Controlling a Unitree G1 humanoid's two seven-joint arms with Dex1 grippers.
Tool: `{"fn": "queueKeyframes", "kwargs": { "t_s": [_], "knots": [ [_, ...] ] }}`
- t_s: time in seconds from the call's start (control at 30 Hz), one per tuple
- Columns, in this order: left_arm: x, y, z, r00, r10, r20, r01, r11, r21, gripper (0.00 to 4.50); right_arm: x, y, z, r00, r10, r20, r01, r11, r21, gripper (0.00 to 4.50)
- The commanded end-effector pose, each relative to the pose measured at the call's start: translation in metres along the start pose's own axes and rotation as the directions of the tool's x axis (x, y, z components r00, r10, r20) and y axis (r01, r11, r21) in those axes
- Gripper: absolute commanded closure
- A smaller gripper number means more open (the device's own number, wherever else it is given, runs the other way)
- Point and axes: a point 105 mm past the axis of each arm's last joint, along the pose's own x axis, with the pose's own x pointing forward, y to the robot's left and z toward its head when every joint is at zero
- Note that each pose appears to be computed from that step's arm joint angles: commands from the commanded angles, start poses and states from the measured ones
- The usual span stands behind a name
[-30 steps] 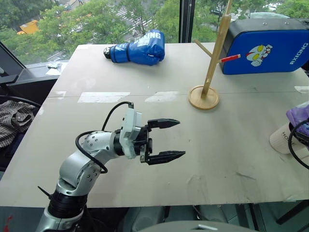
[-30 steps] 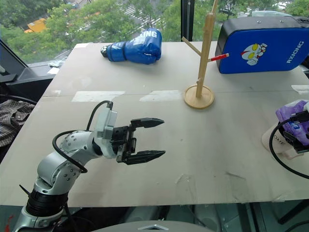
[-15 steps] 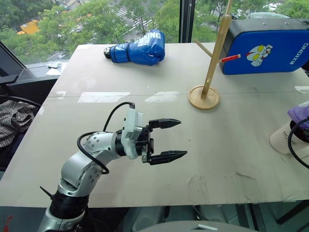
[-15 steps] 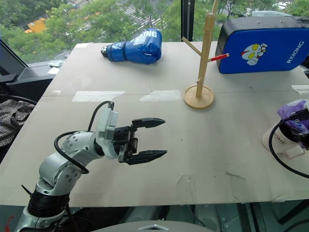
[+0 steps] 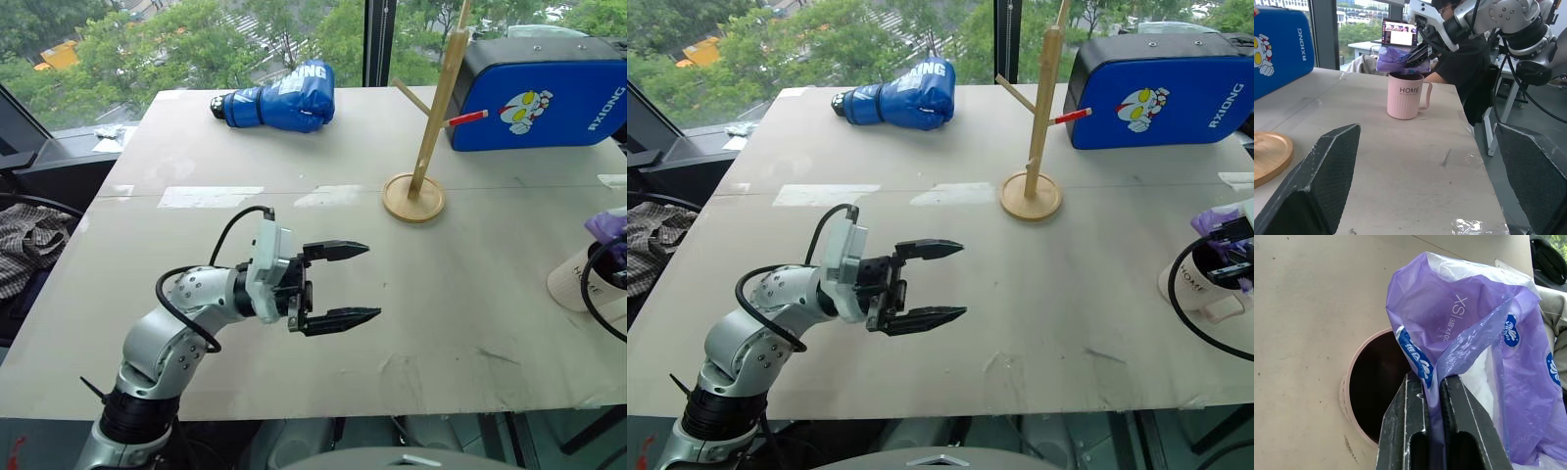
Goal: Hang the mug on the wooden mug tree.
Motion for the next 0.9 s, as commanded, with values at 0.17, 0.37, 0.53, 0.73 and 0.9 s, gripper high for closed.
{"fn": "queueKeyframes", "kwargs": {
  "t_s": [0.17,0.37,0.53,0.73,0.9],
  "knots": [
    [-0.002,0.0,0.003,1.0,-0.01,0.018,0.009,0.999,0.03,0.0,-0.023,-0.058,0.035,0.95,-0.271,0.153,0.275,0.961,-0.004,4.47],
    [-0.002,-0.001,0.005,0.999,-0.016,0.038,0.015,1.0,0.026,0.0,-0.013,-0.101,0.01,0.912,-0.399,0.096,0.398,0.917,0.034,4.47],
    [0.0,-0.005,0.012,0.997,-0.034,0.075,0.033,0.999,0.007,0.0,0.034,-0.114,-0.045,0.942,-0.335,0.002,0.334,0.94,0.071,4.47],
    [0.002,-0.002,0.015,0.997,-0.018,0.073,0.017,1.0,0.013,0.0,0.077,-0.113,-0.089,0.97,-0.234,-0.067,0.239,0.969,0.069,2.53],
    [0.005,-0.005,0.017,0.998,-0.006,0.066,0.005,1.0,0.014,0.0,0.088,-0.113,-0.096,0.977,-0.201,-0.07,0.205,0.976,0.068,0.16]
  ]
}}
